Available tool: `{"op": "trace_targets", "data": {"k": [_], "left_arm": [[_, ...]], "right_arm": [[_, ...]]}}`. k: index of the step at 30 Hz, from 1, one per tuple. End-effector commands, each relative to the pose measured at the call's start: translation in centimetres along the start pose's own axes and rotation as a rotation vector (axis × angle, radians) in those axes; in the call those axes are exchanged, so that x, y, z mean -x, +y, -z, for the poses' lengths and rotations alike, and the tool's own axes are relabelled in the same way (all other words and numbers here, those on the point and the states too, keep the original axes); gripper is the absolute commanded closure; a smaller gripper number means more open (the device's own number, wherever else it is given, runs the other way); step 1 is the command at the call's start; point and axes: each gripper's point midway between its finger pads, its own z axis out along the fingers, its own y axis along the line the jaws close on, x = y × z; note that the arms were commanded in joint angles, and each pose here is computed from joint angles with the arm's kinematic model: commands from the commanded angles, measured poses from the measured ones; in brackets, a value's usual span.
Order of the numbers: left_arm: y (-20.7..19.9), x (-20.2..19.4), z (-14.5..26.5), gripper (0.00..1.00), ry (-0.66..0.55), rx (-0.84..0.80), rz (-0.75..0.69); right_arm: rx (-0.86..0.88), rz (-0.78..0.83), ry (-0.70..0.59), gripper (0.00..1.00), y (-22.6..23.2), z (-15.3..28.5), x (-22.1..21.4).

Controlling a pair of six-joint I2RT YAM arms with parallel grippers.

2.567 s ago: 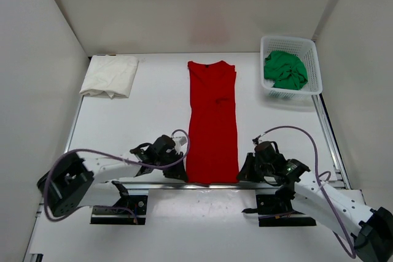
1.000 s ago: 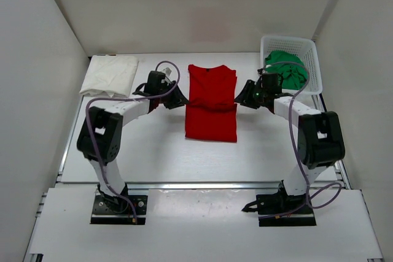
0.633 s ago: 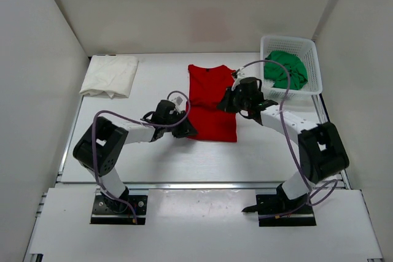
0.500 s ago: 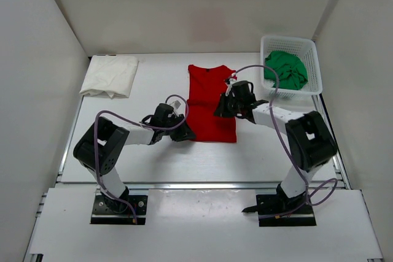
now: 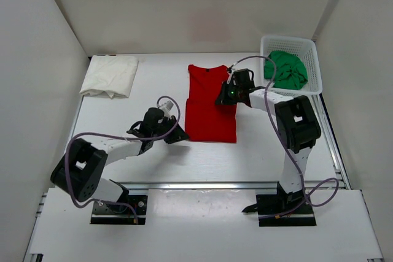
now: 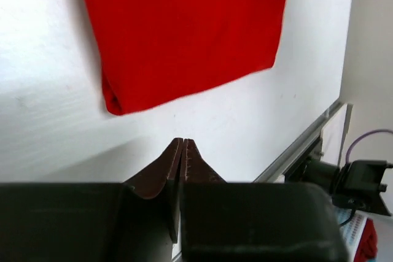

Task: Fold and stack the t-shirts
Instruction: Fold the folded rectangular tshirt in 1/3 of the way, then grab one side of the 2/3 rectangular tshirt with both arms

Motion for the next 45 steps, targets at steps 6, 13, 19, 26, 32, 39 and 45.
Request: {"op": "trace_targets", "data": {"k": [6,13,19,26,32,39,45], "left_arm": [[3.5,1.4,1.1,0.74,-0.055,0.113,-0.034],[5.1,1.0,-0.7,0.45,-0.015,0.173,-0.029],[5.3,0.6,-2.0,0.38,0.004,0.172,-0.025],[6.3,-0.3,-2.5,0.62,0.032,0.197,-0.008],[5.7,0.1,-2.8,0.87,0.031,0.176,0.001],[5.0,-0.2,-1.6,1.0,0.016,0.198,-0.017],[5.7,-5.0,2.2,1.0,0.119,0.231,-0.076]], "right_arm": [[0.069,-0.027,-0.22,0.87,2.2,11.2,0.4],[-0.051,-0.137,-0.123,0.74,-2.9,13.6,-10.0],[-0.042,-0.2,-0.048,0.57,-4.2,13.2,-14.7],[-0.03,-0.227,-0.019,0.67,-4.4,11.6,-15.5],[-0.014,-0.234,-0.056,0.89,-4.5,11.1,-14.2],[-0.004,-0.202,-0.067,1.0,-3.3,12.3,-14.7],[-0.045,-0.197,0.008,1.0,-2.2,15.1,-20.7]]}}
